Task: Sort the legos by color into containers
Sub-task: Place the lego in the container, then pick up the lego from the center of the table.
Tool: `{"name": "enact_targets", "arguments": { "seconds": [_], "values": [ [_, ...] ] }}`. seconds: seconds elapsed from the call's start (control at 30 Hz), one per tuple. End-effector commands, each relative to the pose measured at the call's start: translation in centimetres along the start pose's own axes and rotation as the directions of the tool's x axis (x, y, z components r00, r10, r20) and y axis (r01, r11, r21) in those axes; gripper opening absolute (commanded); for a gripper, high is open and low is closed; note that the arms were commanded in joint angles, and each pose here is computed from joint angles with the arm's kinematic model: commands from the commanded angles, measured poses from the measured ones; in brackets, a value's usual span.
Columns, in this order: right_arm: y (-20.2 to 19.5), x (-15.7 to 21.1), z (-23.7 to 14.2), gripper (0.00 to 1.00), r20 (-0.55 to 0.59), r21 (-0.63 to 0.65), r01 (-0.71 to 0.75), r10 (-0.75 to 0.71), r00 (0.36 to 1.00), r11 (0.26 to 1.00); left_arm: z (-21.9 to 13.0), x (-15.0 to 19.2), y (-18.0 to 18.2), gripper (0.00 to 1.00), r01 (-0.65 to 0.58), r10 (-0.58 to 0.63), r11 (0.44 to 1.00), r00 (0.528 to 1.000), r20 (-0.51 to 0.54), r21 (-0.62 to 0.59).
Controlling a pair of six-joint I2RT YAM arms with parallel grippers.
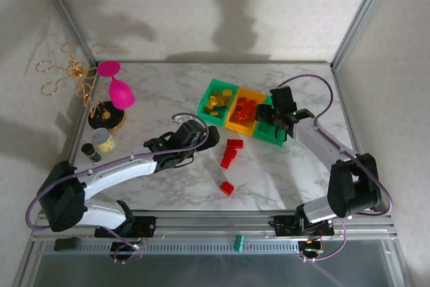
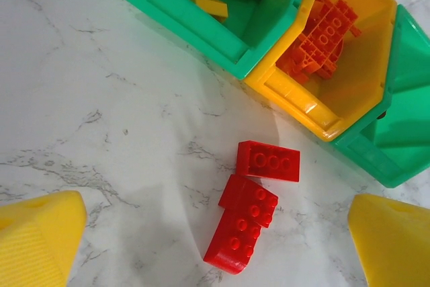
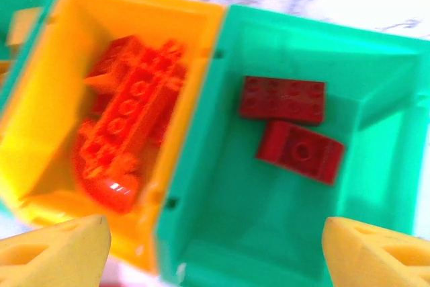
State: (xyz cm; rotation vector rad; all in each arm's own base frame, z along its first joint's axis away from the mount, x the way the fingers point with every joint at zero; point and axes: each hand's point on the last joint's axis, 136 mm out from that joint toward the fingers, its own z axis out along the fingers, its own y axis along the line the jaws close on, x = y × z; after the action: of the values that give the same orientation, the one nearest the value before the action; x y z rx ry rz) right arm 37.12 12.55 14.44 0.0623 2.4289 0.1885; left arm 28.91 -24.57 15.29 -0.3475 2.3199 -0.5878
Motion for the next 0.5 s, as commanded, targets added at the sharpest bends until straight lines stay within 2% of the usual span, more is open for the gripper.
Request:
{"name": "enact_targets", "arguments": {
  "seconds": [0.0, 0.3, 0.47],
  "values": [
    [2.3, 4.2, -0.6, 0.83, -0.098, -0.053, 0.023, -0.028, 0.995, 0.998, -1.1, -0.3, 1.6, 1.0, 0.016, -0.015, 0.999, 0.999, 0.033, -0.032],
    [8.8, 10.7, -0.6, 0.91, -0.168, -0.143, -0.003, -0.021, 0.986, 0.99, -2.2, 0.0, 4.1, 1.0, 0.056, -0.052, 0.996, 0.997, 0.058, -0.072],
    [9.9, 12.6, 1.3, 0.94, -0.199, -0.109, -0.012, -0.01, 0.98, 0.994, -2.5, 0.2, 5.1, 1.0, 0.068, -0.062, 0.994, 0.996, 0.07, -0.087]
  ]
}}
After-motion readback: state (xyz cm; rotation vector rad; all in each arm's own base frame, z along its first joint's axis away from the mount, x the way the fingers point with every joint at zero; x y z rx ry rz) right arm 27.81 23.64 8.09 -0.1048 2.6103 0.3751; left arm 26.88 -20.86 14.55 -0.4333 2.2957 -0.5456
